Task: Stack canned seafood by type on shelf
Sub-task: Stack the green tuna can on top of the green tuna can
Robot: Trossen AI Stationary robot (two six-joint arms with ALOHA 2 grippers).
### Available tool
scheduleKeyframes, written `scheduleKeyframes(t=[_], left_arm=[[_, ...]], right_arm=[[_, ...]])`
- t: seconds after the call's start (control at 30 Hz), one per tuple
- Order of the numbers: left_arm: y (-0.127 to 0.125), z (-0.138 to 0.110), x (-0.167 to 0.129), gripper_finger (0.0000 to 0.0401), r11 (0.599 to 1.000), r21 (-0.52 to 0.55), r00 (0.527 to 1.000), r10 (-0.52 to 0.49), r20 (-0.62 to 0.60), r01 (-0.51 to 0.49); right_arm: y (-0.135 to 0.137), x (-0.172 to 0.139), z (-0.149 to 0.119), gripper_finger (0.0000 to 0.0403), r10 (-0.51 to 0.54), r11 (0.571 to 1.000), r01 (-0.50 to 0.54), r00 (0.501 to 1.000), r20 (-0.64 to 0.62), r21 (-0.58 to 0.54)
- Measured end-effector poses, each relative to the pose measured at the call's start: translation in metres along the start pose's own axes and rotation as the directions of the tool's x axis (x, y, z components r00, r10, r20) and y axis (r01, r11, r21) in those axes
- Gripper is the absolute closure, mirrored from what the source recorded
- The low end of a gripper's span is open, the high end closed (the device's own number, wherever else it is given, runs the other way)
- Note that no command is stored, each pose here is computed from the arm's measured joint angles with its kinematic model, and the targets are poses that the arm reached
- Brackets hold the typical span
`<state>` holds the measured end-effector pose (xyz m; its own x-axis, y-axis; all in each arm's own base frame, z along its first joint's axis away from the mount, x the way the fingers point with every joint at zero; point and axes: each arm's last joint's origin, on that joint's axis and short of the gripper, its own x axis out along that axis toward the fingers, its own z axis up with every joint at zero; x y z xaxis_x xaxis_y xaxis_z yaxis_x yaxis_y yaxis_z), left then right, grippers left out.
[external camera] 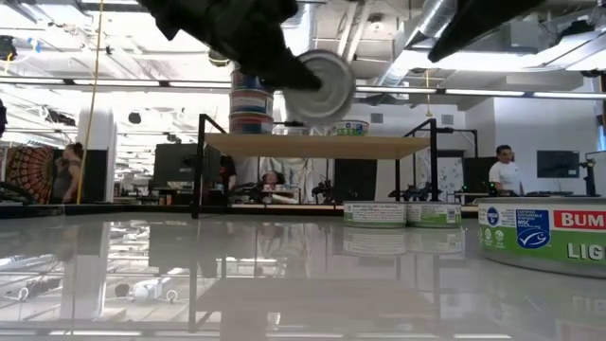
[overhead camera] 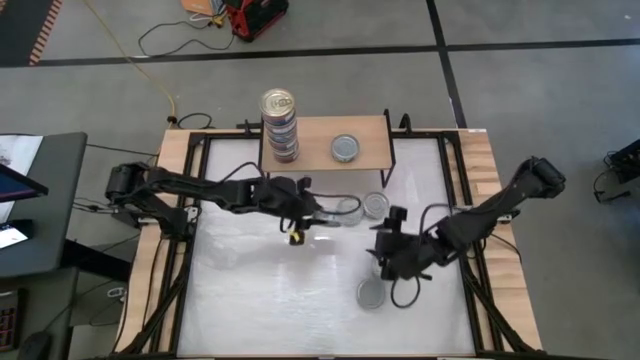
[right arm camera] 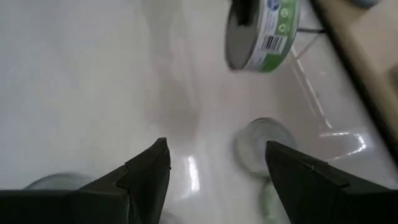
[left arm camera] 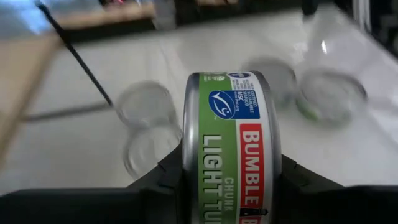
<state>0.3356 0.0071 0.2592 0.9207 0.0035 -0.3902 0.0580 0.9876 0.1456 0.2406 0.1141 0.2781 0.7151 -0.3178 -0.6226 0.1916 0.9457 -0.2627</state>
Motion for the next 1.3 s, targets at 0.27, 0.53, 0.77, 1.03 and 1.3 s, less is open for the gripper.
scheduleKeyframes(t=[0.27, 0.53, 0.77, 1.03, 1.3], left_arm=[[0.004, -0.003, 0.002, 0.0278, 0.981, 0.053, 0.967, 0.171, 0.189, -0.184], [0.013, -0.011, -0.001, 0.0278, 0.96, 0.027, 0.93, 0.263, 0.256, -0.279], [0.022, -0.009, -0.003, 0.0278, 0.956, 0.002, 0.914, 0.28, 0.293, -0.294], [0.032, -0.01, -0.004, 0.0278, 0.95, 0.013, 0.907, 0.295, 0.301, -0.313], [0.046, -0.01, -0.007, 0.0278, 0.957, 0.032, 0.902, 0.261, 0.343, -0.289]], right_arm=[[-0.061, 0.016, 0.026, 0.0113, 0.004, 0.999, -0.001, 0.997, 0.074, -0.038], [-0.101, 0.026, 0.043, 0.0113, 0.05, 0.992, -0.026, 0.979, 0.2, -0.124], [-0.108, 0.045, 0.043, 0.0113, 0.048, 0.983, -0.015, 0.982, 0.18, -0.182], [-0.123, 0.044, 0.048, 0.0113, -0.004, 0.978, 0.052, 0.973, 0.232, -0.202], [-0.135, 0.04, 0.049, 0.0113, 0.043, 0.973, 0.019, 0.964, 0.263, -0.228]])
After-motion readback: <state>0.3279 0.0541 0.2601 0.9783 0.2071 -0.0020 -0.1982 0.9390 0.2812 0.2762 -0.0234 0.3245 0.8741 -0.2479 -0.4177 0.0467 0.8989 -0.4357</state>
